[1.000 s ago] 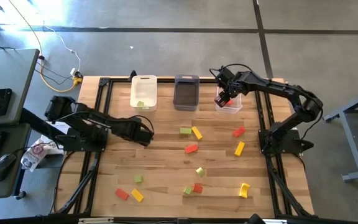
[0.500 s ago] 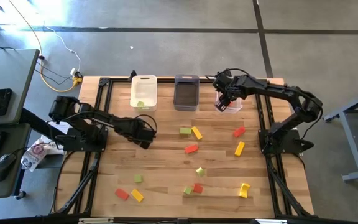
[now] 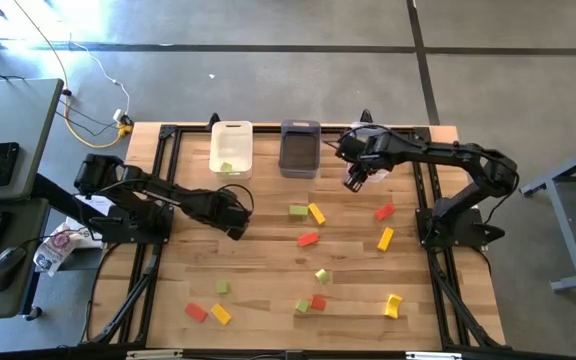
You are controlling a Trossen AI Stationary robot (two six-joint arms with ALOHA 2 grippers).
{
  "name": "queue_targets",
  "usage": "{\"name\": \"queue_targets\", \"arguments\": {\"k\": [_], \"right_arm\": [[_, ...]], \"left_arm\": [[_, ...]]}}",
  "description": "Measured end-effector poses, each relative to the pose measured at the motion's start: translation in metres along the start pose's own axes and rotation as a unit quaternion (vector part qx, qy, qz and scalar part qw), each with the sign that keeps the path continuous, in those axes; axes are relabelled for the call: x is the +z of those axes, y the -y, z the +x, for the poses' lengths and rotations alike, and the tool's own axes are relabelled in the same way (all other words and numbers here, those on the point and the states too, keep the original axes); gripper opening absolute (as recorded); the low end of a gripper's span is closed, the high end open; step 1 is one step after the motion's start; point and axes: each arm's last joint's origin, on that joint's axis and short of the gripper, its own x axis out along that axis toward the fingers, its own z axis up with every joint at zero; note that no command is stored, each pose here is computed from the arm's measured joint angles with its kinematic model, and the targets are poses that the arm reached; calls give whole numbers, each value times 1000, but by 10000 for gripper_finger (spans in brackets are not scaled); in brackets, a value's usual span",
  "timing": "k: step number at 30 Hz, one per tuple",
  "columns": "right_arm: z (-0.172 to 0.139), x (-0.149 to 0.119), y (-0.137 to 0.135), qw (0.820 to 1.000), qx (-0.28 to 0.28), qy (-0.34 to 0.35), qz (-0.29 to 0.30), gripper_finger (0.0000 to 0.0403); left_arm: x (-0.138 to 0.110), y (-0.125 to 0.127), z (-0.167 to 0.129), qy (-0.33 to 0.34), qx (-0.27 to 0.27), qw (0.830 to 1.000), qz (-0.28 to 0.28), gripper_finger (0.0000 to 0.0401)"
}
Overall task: Sort & place blocks by color
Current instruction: Put the yellow block into the black bin
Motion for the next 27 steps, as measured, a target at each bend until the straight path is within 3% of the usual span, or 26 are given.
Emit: {"name": "queue_targets", "arguments": {"k": [6, 12, 20, 27], "right_arm": [[-7, -6, -21, 1000, 10, 4, -21, 151], [-15, -13, -42, 998, 22, 12, -50, 151], [-24, -23, -64, 997, 47, 17, -56, 151], [-30, -30, -78, 998, 64, 17, -22, 151]], "left_arm": [[9, 9, -10, 49, -77, 995, 27, 100], [27, 19, -19, 117, -161, 979, 50, 100], [58, 28, -28, 195, -273, 937, 101, 100], [87, 22, -33, 274, -316, 897, 139, 100]]}}
